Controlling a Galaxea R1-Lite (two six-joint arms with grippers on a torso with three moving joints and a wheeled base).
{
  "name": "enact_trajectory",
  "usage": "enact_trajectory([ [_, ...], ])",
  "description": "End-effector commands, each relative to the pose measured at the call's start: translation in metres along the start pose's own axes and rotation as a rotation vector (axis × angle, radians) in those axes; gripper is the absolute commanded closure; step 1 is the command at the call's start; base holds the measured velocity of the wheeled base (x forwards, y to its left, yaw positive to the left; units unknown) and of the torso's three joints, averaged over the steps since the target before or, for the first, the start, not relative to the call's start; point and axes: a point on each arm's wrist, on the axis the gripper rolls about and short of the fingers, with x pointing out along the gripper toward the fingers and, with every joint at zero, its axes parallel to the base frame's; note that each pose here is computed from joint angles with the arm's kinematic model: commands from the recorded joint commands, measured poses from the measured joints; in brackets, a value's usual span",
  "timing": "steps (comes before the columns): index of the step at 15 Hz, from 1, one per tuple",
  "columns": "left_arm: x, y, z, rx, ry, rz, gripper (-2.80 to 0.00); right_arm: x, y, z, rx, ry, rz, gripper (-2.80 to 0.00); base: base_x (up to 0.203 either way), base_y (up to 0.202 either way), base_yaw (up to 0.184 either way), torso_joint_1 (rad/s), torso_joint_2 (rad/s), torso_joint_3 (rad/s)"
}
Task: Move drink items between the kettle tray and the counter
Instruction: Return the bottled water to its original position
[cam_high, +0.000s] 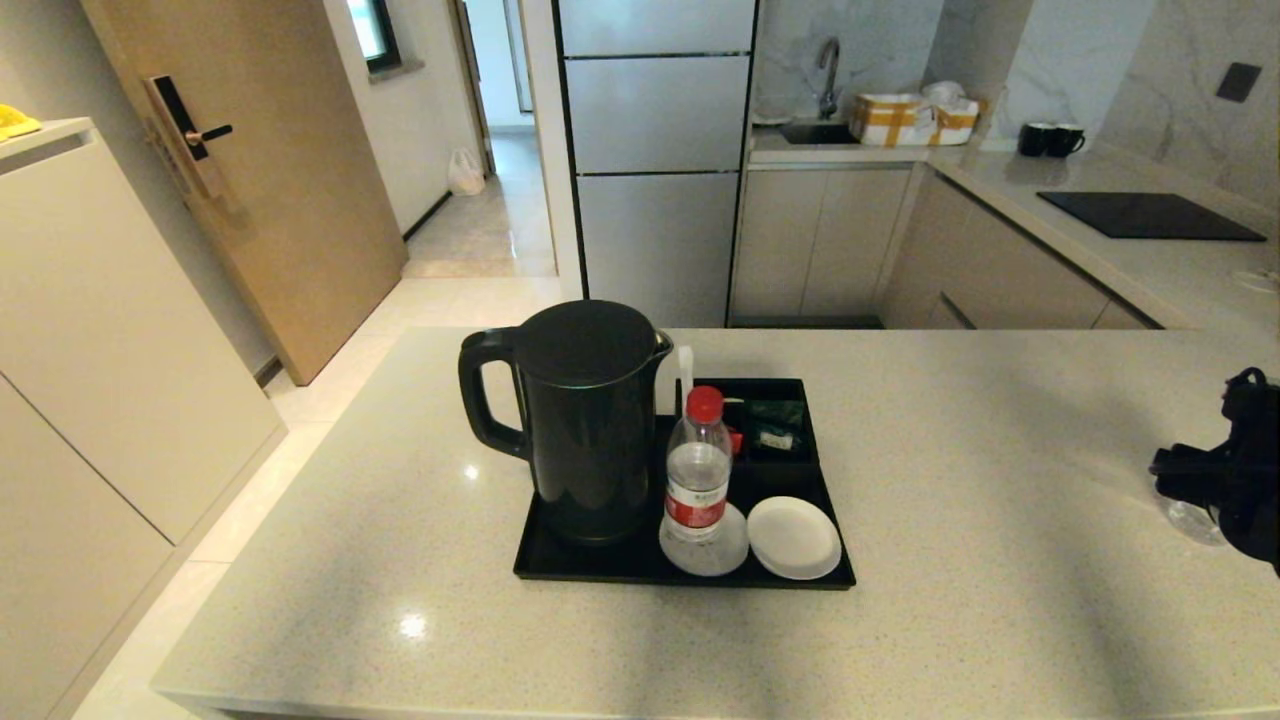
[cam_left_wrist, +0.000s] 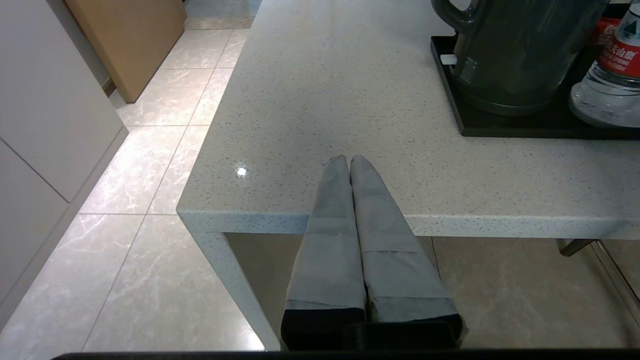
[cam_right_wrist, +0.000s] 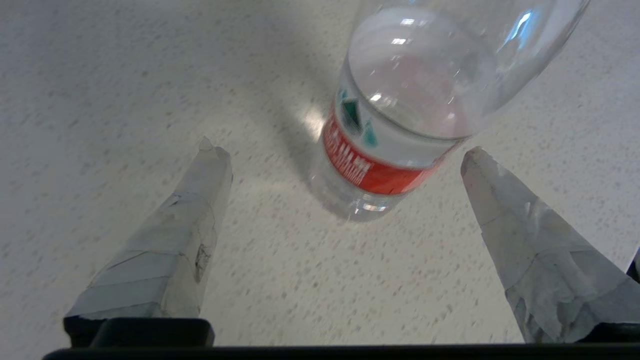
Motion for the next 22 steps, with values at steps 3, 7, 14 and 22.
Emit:
enact_trajectory([
  [3,0.000,0.000,0.000,0.000,0.003,0.000,0.00,0.007,-0.004,-0.002,0.014,-0.013,-0.019,-2.80,0.000,0.000,0.000,0.000,0.00,0.000],
  [7,0.000,0.000,0.000,0.000,0.003,0.000,0.00,0.016,-0.007,-0.008,0.027,-0.048,-0.054,-2.80,0.000,0.000,0.000,0.000,0.00,0.000],
  [14,0.000,0.000,0.000,0.000,0.003,0.001,0.00,0.036,-0.016,-0.017,0.021,-0.087,-0.102,-2.80,0.000,0.000,0.000,0.000,0.00,0.000],
  [22,0.000,0.000,0.000,0.000,0.003,0.000,0.00,0.052,-0.013,-0.014,0.027,-0.105,-0.115,-2.80,0.000,0.000,0.000,0.000,0.00,0.000],
])
